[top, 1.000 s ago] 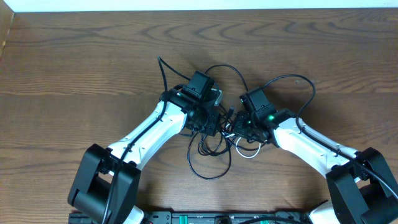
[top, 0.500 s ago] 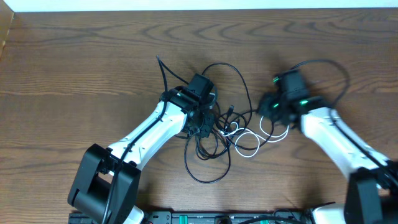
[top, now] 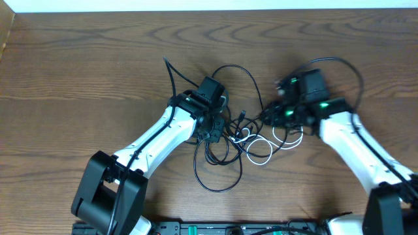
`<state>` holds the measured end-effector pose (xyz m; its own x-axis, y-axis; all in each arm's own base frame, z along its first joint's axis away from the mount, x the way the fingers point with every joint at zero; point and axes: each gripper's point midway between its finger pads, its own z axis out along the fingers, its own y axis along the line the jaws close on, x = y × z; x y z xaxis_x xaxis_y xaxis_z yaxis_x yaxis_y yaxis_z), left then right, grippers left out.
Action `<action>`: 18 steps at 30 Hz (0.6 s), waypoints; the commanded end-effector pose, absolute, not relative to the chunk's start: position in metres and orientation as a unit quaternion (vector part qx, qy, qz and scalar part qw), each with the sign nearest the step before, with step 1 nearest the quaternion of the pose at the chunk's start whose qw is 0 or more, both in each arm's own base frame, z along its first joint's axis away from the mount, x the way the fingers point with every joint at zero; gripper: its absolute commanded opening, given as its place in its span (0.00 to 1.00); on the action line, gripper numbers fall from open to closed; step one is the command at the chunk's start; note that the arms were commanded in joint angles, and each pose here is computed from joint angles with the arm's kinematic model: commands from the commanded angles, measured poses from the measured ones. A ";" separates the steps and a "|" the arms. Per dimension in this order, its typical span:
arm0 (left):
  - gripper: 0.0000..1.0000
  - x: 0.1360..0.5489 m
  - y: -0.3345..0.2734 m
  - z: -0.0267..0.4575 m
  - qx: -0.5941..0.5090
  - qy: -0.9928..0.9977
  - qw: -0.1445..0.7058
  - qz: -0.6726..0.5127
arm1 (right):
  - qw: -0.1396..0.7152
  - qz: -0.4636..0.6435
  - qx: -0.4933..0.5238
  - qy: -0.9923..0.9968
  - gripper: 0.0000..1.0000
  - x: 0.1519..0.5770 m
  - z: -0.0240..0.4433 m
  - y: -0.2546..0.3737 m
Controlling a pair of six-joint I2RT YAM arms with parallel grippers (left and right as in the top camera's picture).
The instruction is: Untangle cables
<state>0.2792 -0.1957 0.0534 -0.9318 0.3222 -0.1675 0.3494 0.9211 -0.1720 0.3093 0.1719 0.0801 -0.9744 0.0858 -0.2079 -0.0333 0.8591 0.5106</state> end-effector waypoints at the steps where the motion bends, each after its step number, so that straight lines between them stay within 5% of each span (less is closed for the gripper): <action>1: 0.19 0.279 -0.191 0.050 0.168 0.980 0.066 -0.088 | 0.084 0.240 -0.019 0.967 0.29 0.295 0.055 0.186; 15: 0.19 0.278 -0.191 0.050 0.168 0.980 0.064 -0.089 | 0.043 0.219 -0.012 0.975 0.19 0.290 0.008 0.205; 18: 0.19 0.278 -0.191 0.050 0.168 0.980 0.064 -0.089 | 0.042 0.219 -0.012 0.975 0.01 0.289 0.008 0.205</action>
